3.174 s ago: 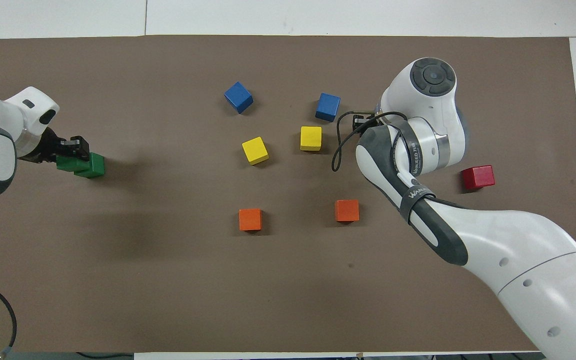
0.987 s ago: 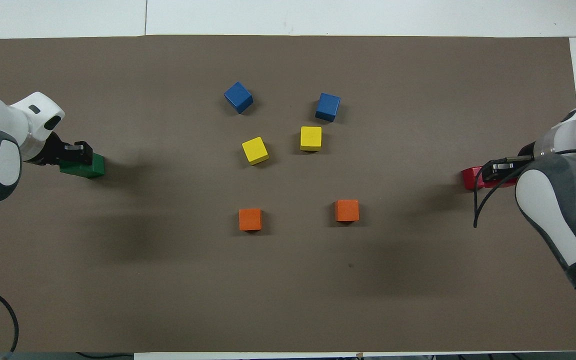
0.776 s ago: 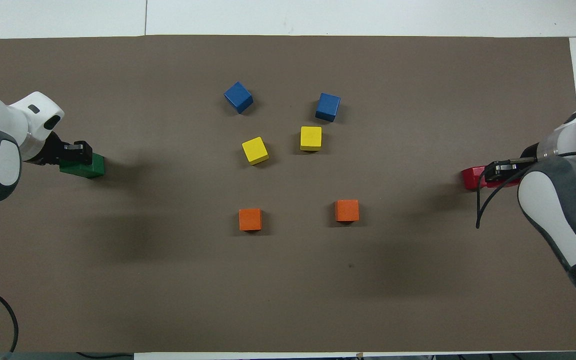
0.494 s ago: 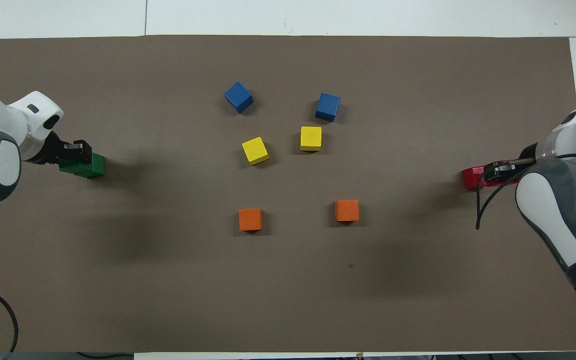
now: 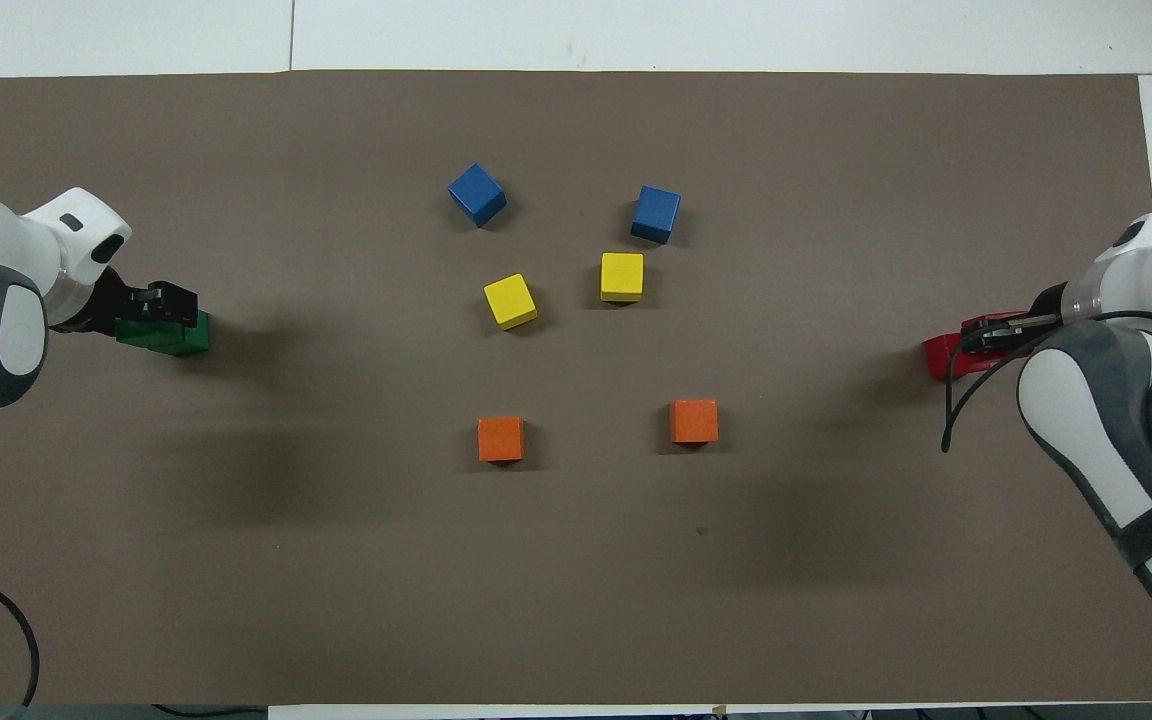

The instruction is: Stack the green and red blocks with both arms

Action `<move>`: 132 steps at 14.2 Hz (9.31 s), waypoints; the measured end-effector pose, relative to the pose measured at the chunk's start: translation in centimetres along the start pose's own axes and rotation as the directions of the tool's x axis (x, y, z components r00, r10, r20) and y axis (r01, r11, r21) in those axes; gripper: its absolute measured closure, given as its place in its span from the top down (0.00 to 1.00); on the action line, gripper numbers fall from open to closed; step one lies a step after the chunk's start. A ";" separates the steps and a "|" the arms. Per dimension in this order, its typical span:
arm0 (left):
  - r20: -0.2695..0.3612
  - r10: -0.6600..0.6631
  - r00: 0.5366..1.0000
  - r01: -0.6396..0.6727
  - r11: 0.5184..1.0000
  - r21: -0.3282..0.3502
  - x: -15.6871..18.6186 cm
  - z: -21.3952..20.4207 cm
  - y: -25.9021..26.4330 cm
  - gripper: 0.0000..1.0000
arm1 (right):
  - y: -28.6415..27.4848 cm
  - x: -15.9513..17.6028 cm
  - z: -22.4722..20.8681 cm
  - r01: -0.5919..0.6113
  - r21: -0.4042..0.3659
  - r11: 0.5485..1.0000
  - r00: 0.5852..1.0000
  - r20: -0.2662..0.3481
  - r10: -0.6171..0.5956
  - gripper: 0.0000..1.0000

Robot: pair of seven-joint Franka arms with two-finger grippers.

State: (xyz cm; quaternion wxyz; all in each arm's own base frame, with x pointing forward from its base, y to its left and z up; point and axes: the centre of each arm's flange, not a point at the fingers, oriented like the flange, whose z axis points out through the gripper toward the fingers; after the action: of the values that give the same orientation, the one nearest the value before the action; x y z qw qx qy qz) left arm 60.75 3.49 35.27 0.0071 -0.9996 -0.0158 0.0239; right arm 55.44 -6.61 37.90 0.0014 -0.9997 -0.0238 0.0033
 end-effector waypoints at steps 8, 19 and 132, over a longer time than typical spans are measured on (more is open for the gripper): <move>0.018 0.004 1.000 -0.004 1.000 0.015 -0.5 -5.8 0.4 1.00 | -0.1 -0.3 1.0 0.008 -0.006 1.000 1.000 -0.003 -0.008 0.55; 0.047 0.074 0.996 -0.078 0.994 0.076 -7.9 -18.3 5.7 1.00 | -0.4 -0.7 2.2 0.015 -0.006 1.000 1.000 0.012 -0.015 0.55; 0.003 0.122 0.993 -0.122 0.993 -0.006 -6.5 -22.8 9.7 1.00 | -2.5 -2.3 -23.2 -0.037 -0.014 0.999 0.998 0.050 0.037 1.00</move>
State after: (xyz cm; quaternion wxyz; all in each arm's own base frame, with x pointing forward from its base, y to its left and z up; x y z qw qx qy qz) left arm 55.62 -6.76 58.22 0.0026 -0.9986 0.0452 0.0260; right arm 53.22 -4.24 61.12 -0.0056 -0.9996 -0.0053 0.0281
